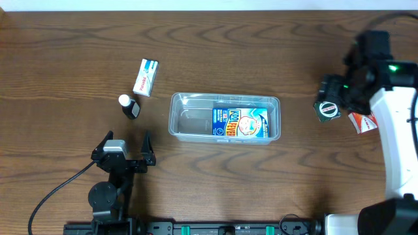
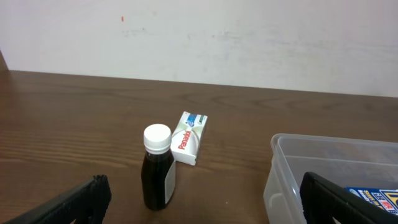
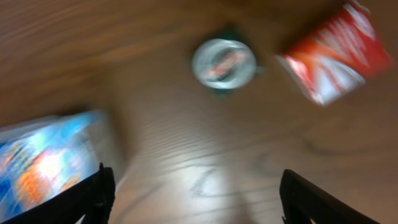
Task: Pack container
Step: 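Move the right gripper to the red-and-white box and grasp it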
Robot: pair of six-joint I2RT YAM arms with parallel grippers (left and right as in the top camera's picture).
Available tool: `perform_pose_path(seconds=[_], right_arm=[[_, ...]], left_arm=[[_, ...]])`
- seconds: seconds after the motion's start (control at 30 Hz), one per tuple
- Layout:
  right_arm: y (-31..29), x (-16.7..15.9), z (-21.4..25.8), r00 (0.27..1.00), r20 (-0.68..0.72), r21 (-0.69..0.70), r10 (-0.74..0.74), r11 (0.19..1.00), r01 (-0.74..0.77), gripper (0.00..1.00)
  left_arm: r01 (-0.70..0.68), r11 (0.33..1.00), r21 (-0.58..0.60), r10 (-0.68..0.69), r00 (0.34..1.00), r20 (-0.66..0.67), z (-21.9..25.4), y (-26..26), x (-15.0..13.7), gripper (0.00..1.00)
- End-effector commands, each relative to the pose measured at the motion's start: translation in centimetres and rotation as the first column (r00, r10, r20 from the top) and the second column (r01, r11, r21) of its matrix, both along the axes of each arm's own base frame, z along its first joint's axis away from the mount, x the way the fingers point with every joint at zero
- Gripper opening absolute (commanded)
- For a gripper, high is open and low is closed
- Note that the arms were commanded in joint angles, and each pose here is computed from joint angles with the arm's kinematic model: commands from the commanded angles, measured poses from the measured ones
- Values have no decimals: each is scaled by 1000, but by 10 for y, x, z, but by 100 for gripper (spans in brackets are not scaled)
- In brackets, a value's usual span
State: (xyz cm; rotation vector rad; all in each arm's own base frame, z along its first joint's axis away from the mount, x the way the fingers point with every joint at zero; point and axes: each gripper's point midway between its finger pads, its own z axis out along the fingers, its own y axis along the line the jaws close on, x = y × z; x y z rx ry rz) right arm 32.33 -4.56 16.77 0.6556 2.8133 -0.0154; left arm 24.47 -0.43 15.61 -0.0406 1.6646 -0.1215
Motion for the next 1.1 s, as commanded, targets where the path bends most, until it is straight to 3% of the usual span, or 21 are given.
perform_pose_path(seconds=[0.0,0.13,0.3,0.63,0.87,1.07], right_arm=[[-42,-22,-29,951,-49,-43,-306,952,304,85],[-71,-40,-64,880,-62,-33,-472,882,470,87],[-95,-40,-78,846,-14,-26,-533,846,532,85],[-124,-22,-75,819,88,20,-568,823,568,90],[-131,-23,-114,808,-5,28,-589,808,589,92],[-139,-20,-137,799,-32,24,-600,799,601,86]], left_arm=[[12,1000,-6,-13,999,-45,-15,-2,-1,98],[12,1000,-7,-12,999,-44,-15,-2,-1,98],[12,1000,-6,-13,999,-44,-15,-2,-1,98],[12,1000,-7,-12,999,-44,-15,-2,-1,98],[12,1000,-6,-13,999,-44,-15,-2,-1,98],[12,1000,-6,-13,999,-44,-15,-2,-1,98]])
